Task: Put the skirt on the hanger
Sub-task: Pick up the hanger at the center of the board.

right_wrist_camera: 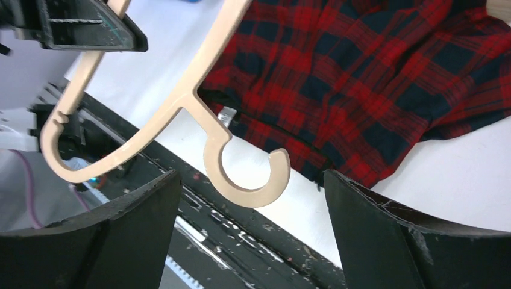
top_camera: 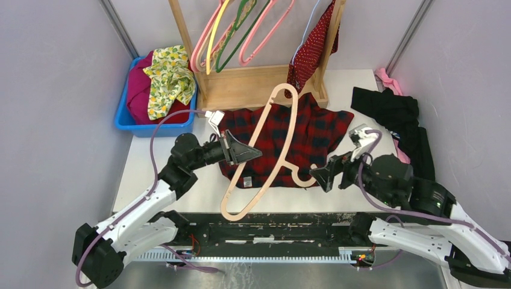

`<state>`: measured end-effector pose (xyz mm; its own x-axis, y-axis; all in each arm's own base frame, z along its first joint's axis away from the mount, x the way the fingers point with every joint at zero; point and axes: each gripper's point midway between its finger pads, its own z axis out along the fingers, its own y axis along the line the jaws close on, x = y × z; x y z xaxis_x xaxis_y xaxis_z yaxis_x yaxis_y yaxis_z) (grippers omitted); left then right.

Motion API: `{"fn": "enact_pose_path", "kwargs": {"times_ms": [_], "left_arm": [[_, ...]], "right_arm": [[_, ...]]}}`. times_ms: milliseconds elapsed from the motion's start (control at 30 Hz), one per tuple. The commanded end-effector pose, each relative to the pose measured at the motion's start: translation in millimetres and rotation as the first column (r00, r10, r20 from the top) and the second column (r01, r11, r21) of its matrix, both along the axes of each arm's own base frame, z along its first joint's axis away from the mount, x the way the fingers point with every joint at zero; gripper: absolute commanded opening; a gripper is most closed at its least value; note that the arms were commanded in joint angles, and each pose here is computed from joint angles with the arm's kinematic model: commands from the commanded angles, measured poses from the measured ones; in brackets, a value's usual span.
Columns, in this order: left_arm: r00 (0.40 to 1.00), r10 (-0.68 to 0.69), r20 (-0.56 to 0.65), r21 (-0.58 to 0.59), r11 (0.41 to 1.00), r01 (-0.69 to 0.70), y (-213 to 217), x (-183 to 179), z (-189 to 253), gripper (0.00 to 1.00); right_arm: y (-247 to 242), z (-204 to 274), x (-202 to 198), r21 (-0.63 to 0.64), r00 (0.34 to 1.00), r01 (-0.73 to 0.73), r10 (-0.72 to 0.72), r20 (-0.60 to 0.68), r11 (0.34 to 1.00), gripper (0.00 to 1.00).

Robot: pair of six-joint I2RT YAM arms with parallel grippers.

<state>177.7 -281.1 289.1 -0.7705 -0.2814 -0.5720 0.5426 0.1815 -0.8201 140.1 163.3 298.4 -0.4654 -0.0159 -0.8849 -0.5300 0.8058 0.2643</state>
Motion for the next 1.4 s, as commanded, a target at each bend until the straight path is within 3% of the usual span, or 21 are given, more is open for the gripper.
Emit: {"fn": "enact_pose_path", "kwargs": {"times_ms": [0, 133, 333, 533, 833, 1133, 1367], "left_arm": [[0.996, 0.090, 0.030, -0.183, 0.980, -0.083, 8.6, 5.2, 48.3, 0.03], [0.984, 0.179, 0.022, -0.272, 0.948, -0.166, 19.6, 13.1, 66.8, 0.03], [0.951, 0.308, -0.025, -0.436, 0.853, -0.288, 47.0, 19.5, 91.8, 0.03], [0.940, 0.332, -0.079, -0.471, 0.819, -0.329, 56.7, 20.3, 83.7, 0.03], [0.938, 0.320, -0.133, -0.453, 0.822, -0.345, 58.9, 16.4, 57.4, 0.03], [0.931, 0.324, -0.167, -0.471, 0.803, -0.364, 65.1, 10.5, 46.0, 0.03], [0.925, 0.340, -0.169, -0.478, 0.793, -0.379, 71.9, 6.6, 48.8, 0.03]], "right_arm": [[-2.3, 20.0, -6.3, 0.177, 0.999, 0.035, -0.033, -0.014, 0.984, 0.93], [11.1, 23.8, -20.3, 0.272, 0.998, -0.037, 0.050, -0.042, 0.962, 0.93], [47.9, 22.4, -29.0, 0.419, 0.983, -0.124, 0.168, -0.070, 0.900, 0.93], [89.2, 22.4, -24.4, 0.545, 0.967, -0.189, 0.251, -0.041, 0.817, 0.90], [121.1, 39.6, 3.5, 0.670, 0.978, -0.188, 0.201, 0.058, 0.718, 0.84], [132.3, 19.0, 39.8, 0.711, 0.998, -0.023, 0.053, -0.020, 0.703, 0.81], [119.9, 5.9, 36.6, 0.695, 0.999, 0.006, 0.026, -0.036, 0.719, 0.80]]}}
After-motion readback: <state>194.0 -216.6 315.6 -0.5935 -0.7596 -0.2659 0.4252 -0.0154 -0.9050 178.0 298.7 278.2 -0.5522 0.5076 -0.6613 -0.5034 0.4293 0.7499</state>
